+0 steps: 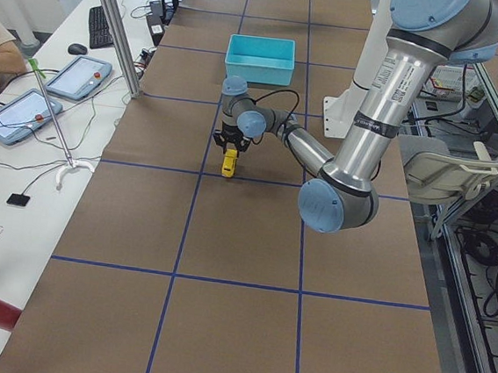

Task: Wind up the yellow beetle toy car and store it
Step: 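Drag the car backward with the left gripper to wind it up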

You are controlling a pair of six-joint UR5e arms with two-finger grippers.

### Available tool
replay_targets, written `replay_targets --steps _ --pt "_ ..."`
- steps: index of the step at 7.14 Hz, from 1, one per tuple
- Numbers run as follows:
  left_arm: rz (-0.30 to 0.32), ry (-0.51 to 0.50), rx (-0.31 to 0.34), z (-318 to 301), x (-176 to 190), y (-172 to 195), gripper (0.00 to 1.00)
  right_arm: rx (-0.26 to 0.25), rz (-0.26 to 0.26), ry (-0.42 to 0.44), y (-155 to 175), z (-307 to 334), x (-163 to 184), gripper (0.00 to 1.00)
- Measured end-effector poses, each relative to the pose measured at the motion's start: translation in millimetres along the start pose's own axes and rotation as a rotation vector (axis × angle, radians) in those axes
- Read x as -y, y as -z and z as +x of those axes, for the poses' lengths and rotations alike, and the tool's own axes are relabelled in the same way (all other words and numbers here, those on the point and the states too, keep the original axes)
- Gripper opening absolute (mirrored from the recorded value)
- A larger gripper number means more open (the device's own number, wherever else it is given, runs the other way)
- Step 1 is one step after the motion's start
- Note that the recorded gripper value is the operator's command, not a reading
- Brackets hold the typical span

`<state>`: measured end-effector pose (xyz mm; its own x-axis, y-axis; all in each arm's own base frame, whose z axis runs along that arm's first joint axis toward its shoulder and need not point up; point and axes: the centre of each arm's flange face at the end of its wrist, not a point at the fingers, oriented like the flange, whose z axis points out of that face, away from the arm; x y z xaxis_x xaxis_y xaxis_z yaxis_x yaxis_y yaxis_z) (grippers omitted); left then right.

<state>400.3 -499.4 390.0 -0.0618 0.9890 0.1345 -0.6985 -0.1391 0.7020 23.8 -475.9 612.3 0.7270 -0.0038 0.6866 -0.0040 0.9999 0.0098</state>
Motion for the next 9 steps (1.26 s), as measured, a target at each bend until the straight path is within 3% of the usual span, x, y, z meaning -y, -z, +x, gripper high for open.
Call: replay_targets --steps 9 --pt "0.021 -0.025 0.019 4.4 -24.6 -21.8 0.00 -0.002 -0.002 0.000 -0.9 0.9 -0.4 1.00"
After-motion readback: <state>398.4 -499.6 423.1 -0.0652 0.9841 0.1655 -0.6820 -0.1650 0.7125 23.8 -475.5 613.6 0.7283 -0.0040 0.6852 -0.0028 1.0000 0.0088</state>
